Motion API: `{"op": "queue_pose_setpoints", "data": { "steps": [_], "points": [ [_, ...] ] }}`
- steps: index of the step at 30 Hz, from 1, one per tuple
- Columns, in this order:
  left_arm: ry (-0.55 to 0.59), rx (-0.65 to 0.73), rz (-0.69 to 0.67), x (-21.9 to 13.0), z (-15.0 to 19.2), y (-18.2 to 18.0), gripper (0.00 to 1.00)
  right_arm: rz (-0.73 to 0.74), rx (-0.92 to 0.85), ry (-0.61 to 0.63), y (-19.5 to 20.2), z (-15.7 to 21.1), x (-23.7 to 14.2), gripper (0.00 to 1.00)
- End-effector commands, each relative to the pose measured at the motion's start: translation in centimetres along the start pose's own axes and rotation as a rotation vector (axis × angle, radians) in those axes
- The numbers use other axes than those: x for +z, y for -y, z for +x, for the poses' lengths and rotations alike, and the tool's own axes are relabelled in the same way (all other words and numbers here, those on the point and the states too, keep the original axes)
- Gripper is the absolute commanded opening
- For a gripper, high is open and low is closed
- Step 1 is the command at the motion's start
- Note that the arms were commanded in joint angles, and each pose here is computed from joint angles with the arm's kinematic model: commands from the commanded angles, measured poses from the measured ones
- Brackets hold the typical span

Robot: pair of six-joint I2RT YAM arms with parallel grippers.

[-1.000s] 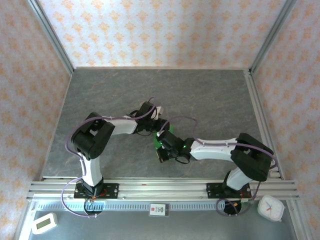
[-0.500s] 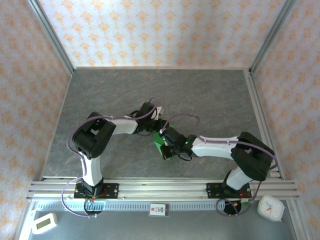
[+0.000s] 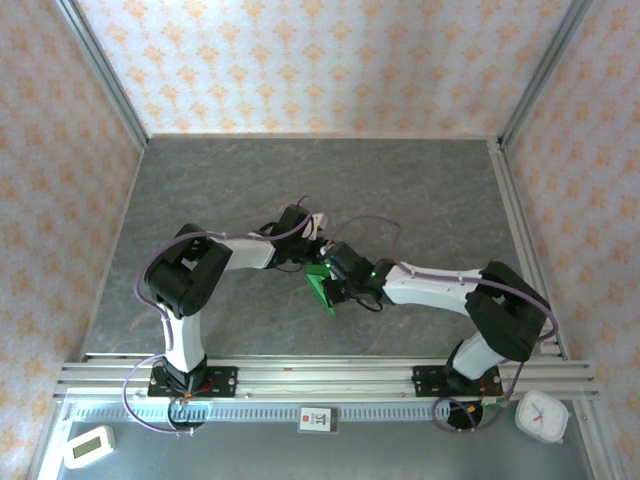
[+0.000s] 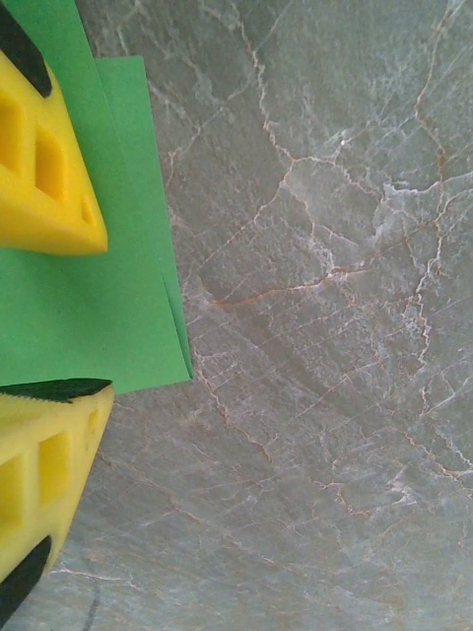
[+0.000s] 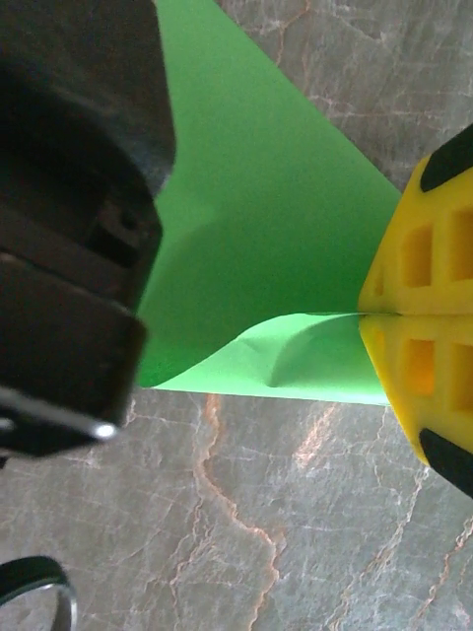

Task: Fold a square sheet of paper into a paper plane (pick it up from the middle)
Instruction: Third fold the triangle at the center of the table.

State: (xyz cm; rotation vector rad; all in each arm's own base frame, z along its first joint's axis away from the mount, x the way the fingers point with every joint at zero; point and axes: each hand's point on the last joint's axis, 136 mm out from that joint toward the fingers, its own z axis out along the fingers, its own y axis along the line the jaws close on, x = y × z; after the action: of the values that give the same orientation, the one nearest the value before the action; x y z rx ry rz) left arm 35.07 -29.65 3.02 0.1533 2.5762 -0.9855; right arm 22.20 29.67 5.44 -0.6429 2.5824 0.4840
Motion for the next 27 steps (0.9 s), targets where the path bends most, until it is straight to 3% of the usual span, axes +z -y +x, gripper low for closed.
{"op": "queue_pose_setpoints", "data": {
  "steps": [1, 27],
  "points": [
    [-0.083, -0.026, -0.1, 1.1, 3.4, -3.4, 0.4, 0.048, -0.021, -0.013, 0.8, -0.1, 0.3, 0.0],
    [-0.086, -0.034, -0.089, 1.2, 3.7, -3.4, 0.39, -0.012, 0.06, -0.034, 0.8, 2.3, 1.8, 0.0]
  ]
}}
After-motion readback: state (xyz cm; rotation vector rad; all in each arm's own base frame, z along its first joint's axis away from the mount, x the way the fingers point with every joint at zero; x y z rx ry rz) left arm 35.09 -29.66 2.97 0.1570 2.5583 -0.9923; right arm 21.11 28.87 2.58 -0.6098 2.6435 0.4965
